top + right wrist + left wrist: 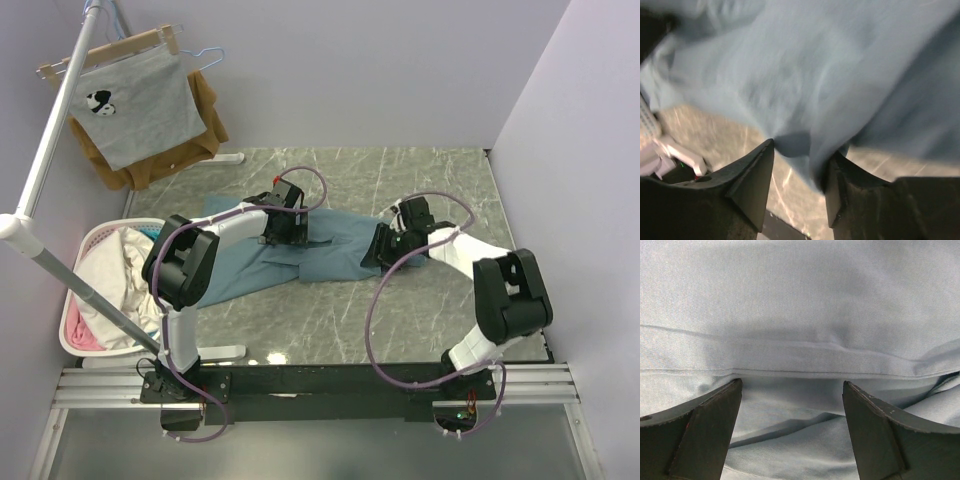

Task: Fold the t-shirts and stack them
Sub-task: Fold the flattened tshirt in 1/3 of the way

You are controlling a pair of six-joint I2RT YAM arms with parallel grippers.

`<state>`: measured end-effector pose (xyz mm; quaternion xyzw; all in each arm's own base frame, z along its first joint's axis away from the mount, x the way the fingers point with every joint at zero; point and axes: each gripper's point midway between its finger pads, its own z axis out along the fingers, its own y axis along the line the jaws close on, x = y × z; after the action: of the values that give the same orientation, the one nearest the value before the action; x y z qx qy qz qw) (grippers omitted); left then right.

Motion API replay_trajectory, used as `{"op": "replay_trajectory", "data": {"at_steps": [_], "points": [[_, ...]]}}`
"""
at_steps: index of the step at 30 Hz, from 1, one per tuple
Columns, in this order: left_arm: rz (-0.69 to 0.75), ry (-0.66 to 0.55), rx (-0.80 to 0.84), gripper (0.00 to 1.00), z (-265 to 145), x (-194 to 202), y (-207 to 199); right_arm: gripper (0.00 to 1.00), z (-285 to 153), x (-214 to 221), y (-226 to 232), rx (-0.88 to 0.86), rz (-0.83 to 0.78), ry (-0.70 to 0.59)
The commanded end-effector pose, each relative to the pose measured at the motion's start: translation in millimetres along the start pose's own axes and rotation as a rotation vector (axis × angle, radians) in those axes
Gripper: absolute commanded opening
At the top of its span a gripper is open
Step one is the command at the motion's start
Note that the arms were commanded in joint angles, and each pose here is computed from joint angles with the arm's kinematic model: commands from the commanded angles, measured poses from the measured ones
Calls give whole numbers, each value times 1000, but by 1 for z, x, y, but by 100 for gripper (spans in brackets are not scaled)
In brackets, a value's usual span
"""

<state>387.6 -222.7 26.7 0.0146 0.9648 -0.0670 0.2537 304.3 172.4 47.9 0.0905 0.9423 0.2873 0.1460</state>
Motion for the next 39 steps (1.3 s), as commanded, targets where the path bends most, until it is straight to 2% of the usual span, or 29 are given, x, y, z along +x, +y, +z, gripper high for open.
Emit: {"op": "replay_trajectory", "data": {"at_steps": [1,4,6,7,8,10,11,16,19,26,30,32,39], "points": [[18,54,-22,87,3,14,9,52,-26,24,27,-66,-97,8],[16,54,-18,87,3,13,8,52,-32,37,32,-58,-118,8],[15,54,-16,87,3,14,7,47,-32,44,32,-54,-127,1],[14,53,-14,87,2,14,7,41,-31,46,29,-50,-124,2],[14,50,-14,87,1,13,7,27,-31,45,28,-45,-118,-8],[15,50,-12,87,0,14,7,5,-30,42,29,-45,-124,-16],[15,50,-9,87,0,13,6,0,-30,42,28,-41,-123,-14],[9,33,-7,87,-7,9,7,0,-59,33,56,-117,-171,-73],[9,25,1,87,-12,8,5,0,-94,21,73,-133,-191,-165],[5,22,6,87,-15,10,6,0,-133,23,89,-166,-162,-177],[7,17,10,87,-17,9,6,0,-138,38,108,-326,-130,-97],[10,17,14,87,-17,8,4,0,-143,39,108,-318,-109,-109],[14,19,18,87,-17,10,4,0,-164,104,85,-307,-125,28]]}}
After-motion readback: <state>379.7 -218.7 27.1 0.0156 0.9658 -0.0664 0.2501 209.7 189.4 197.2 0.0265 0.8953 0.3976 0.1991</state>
